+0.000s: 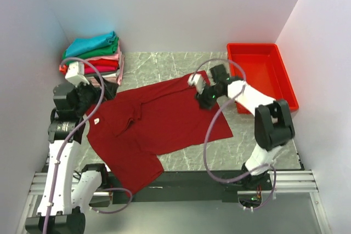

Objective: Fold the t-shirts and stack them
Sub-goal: Fold the tshirt

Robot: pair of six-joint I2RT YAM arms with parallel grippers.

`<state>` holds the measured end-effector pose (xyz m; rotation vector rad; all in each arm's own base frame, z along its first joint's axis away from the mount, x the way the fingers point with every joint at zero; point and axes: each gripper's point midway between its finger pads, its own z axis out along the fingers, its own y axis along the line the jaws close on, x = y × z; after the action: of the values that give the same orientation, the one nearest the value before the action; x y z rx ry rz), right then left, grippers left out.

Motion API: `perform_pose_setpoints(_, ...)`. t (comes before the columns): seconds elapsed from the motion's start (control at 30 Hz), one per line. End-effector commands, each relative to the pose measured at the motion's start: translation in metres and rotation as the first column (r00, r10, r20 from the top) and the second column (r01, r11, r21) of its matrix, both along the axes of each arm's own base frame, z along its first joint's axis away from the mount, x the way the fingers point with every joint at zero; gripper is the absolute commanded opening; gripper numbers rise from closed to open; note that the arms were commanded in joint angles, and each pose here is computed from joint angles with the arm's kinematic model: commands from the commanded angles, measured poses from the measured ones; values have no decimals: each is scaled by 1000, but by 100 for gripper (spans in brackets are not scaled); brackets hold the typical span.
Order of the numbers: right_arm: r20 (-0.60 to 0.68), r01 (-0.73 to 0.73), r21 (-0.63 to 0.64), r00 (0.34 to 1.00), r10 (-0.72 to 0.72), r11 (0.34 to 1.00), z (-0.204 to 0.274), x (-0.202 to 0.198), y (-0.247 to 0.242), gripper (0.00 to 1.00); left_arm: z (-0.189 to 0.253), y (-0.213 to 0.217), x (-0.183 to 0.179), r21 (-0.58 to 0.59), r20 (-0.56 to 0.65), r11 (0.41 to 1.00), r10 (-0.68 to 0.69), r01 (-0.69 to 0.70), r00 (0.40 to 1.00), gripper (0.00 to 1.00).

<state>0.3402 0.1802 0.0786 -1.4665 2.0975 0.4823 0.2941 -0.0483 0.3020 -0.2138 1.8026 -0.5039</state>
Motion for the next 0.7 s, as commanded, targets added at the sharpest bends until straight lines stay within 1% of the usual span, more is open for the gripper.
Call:
perform_pose_setpoints(0.0, -28, 374, -43, 926, -376, 926, 2, 45, -34, 55, -27, 10, -13, 42, -60, 998, 50, -48, 997, 97)
perform_pose_setpoints(0.03, -11, 419, -58, 908, -420, 906, 5, 56, -42, 55, -25, 12, -17, 47, -42, 997, 57, -55, 997, 97)
perform_pose_setpoints(0.07, -51, 466, -82, 881, -470, 881, -7, 58, -45, 55, -29, 12, -20, 48, -43, 997, 57, -55, 997, 97)
perform_pose_setpoints(0.13, -48, 526, -107, 845, -533, 844, -11, 71, -53, 55, -29, 10, -25, 47, -22, 998, 52, -51, 998, 97)
perform_pose_setpoints(0.2, -76, 589, -142, 794, -602, 795, -26, 79, -57, 55, -35, 9, -26, 42, -20, 998, 44, -43, 999, 97)
perform_pose_setpoints(0.23, -78, 601, -133, 786, -613, 788, -24, 87, -57, 55, -34, 8, -28, 41, -6, 998, 41, -41, 999, 97)
perform_pose_setpoints(0.3, -129, 633, -148, 749, -649, 760, -36, 91, -62, 56, -44, 6, -29, 46, -13, 999, 27, -27, 1000, 97)
perform_pose_setpoints(0.33, -127, 639, -137, 746, -653, 757, -32, 100, -60, 56, -44, 6, -29, 48, -6, 999, 25, -25, 1000, 97)
perform_pose_setpoints(0.4, -150, 656, -170, 720, -677, 735, -43, 102, -68, 56, -52, 6, -29, 55, -23, 998, 23, -22, 999, 97)
perform_pose_setpoints(0.53, -131, 670, -189, 708, -694, 718, -50, 112, -76, 56, -49, 4, -29, 59, -9, 998, 8, -8, 1000, 97)
perform_pose_setpoints(0.57, -141, 666, -208, 704, -696, 716, -58, 110, -77, 56, -49, 5, -29, 61, -4, 998, 9, -9, 1000, 97)
perform_pose_setpoints(0.67, -146, 668, -218, 698, -701, 711, -58, 113, -78, 54, -50, 3, -31, 57, -4, 998, -2, 2, 1000, 97)
